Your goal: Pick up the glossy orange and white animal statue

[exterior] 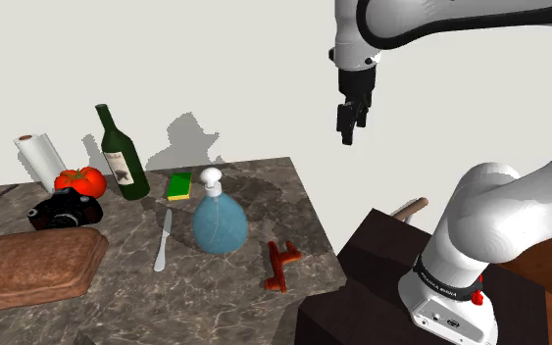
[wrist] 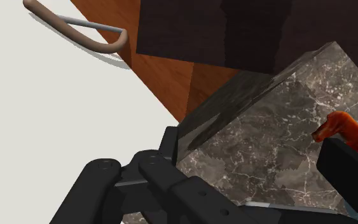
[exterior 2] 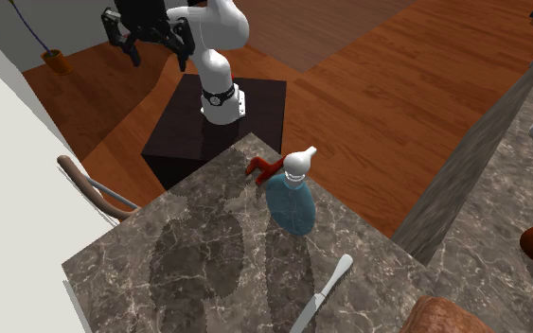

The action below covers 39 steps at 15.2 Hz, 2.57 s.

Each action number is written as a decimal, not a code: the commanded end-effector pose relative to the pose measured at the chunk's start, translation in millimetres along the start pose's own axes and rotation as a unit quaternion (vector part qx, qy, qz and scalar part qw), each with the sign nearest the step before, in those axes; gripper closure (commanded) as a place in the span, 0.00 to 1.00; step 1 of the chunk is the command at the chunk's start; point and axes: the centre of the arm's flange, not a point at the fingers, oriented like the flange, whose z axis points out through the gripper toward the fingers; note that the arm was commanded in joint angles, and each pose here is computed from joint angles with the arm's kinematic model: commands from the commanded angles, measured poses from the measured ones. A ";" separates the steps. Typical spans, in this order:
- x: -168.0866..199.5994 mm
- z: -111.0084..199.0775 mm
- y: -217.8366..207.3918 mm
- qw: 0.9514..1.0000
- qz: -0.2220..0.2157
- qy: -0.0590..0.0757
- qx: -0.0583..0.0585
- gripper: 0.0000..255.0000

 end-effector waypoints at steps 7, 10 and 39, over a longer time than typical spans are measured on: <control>-6.6 44.2 -66.3 0.996 0.086 0.006 -0.002 0.00; -5.4 66.4 -99.6 0.992 0.128 0.008 -0.003 0.00; 72.3 246.0 -297.4 0.921 0.388 0.025 -0.010 1.00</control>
